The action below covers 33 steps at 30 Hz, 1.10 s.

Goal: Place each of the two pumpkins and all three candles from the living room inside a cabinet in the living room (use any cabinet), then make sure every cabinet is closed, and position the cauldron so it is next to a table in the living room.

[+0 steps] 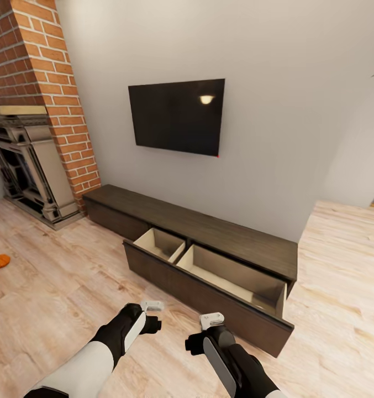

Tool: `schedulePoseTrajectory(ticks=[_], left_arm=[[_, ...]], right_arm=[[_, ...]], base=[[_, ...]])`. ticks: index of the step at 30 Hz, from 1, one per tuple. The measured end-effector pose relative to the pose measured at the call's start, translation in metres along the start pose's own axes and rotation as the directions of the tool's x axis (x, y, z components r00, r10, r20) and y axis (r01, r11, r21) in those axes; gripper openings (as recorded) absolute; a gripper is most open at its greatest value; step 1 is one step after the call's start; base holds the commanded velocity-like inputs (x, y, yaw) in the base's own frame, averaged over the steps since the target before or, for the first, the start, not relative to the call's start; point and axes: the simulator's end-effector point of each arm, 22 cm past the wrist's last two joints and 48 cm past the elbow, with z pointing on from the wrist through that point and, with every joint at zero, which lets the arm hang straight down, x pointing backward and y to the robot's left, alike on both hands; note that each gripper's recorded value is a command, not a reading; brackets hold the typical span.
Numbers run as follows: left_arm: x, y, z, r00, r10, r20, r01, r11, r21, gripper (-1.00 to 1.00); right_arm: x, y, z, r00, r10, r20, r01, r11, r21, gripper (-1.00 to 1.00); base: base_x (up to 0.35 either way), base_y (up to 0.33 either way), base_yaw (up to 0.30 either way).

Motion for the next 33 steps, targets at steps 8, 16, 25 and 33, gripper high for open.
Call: schedulePoseTrajectory(ticks=[8,16,25,33], left_arm=[[0.002,0.0,0.002,1.0,0.0,-0.005,0.0,1.0,0.0,1.0],[0.004,0.0,0.004,1.0,-0.001,-0.01,0.001,1.0,0.0,1.0],[0.007,0.0,0.008,1.0,-0.001,-0.019,0.001,1.0,0.001,1.0],[0.008,0.0,0.008,1.0,-0.001,-0.02,0.001,1.0,0.001,1.0]], right_arm=[[0.002,0.0,0.001,1.0,0.001,-0.004,-0.001,1.0,-0.001,1.0],[0.004,0.003,0.003,1.0,-0.011,-0.009,0.011,1.0,-0.003,1.0],[0.008,0.008,0.006,0.999,-0.032,-0.016,0.032,0.999,-0.007,1.0],[0.004,0.019,0.005,0.997,-0.073,0.021,0.073,0.997,-0.013,1.0]], base=[[-0.018,-0.036,0.275],[-0.001,-0.003,0.249],[0.0,0.0,0.104],[-0.057,-0.003,0.062]])
